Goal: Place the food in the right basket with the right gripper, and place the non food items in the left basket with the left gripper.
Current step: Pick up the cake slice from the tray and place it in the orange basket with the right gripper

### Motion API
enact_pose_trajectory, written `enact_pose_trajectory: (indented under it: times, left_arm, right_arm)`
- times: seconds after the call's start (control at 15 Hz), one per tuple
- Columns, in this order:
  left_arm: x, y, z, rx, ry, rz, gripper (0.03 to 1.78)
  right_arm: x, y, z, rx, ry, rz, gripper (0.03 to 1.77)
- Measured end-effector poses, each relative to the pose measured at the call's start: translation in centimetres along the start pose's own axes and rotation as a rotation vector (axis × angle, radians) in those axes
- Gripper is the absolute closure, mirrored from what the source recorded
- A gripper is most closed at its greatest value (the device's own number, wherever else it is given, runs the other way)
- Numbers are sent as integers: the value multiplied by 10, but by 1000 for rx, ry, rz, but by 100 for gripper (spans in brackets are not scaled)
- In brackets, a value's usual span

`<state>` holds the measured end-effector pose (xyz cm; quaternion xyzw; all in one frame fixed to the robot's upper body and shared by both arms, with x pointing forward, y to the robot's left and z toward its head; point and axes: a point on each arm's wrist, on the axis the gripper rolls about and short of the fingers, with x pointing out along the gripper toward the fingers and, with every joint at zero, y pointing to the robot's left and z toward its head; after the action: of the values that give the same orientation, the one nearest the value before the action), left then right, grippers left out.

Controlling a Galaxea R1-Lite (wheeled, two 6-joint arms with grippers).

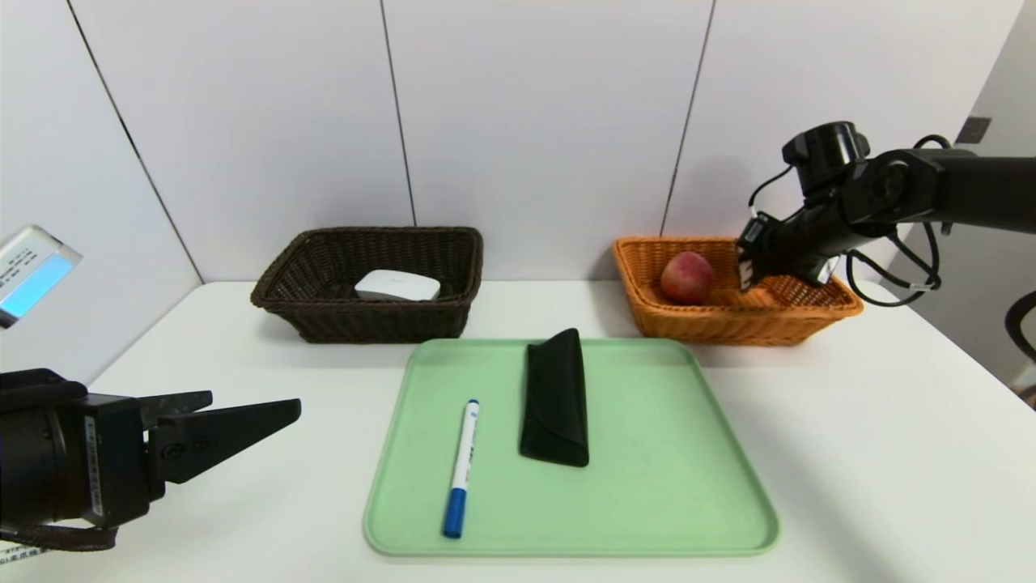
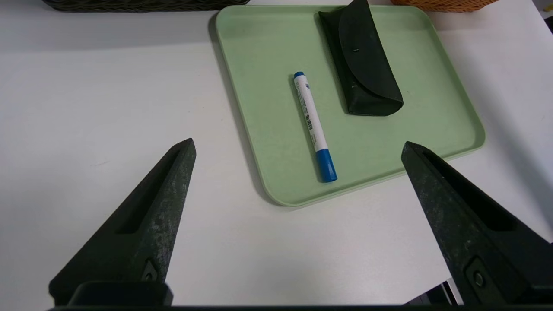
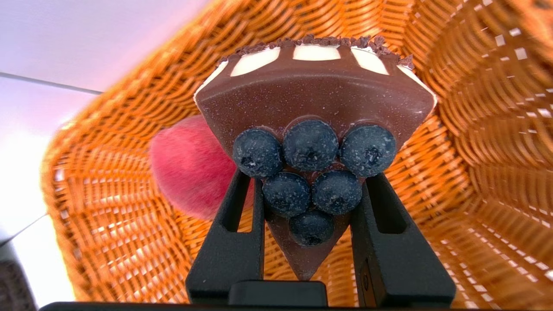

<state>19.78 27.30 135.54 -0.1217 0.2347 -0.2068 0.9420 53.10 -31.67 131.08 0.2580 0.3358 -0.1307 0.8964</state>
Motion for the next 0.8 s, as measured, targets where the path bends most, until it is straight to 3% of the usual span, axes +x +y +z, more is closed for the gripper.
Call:
enact_pose_trajectory:
  times: [0.4, 0.8]
  left_arm:
    - [1, 0, -1, -1, 4, 1, 12]
    - [5, -4, 10, 3, -38, -20, 12]
  right_arm:
    - [13, -1, -3, -1, -6, -19, 64]
    - [-11, 6, -1, -7, -22, -3, 35]
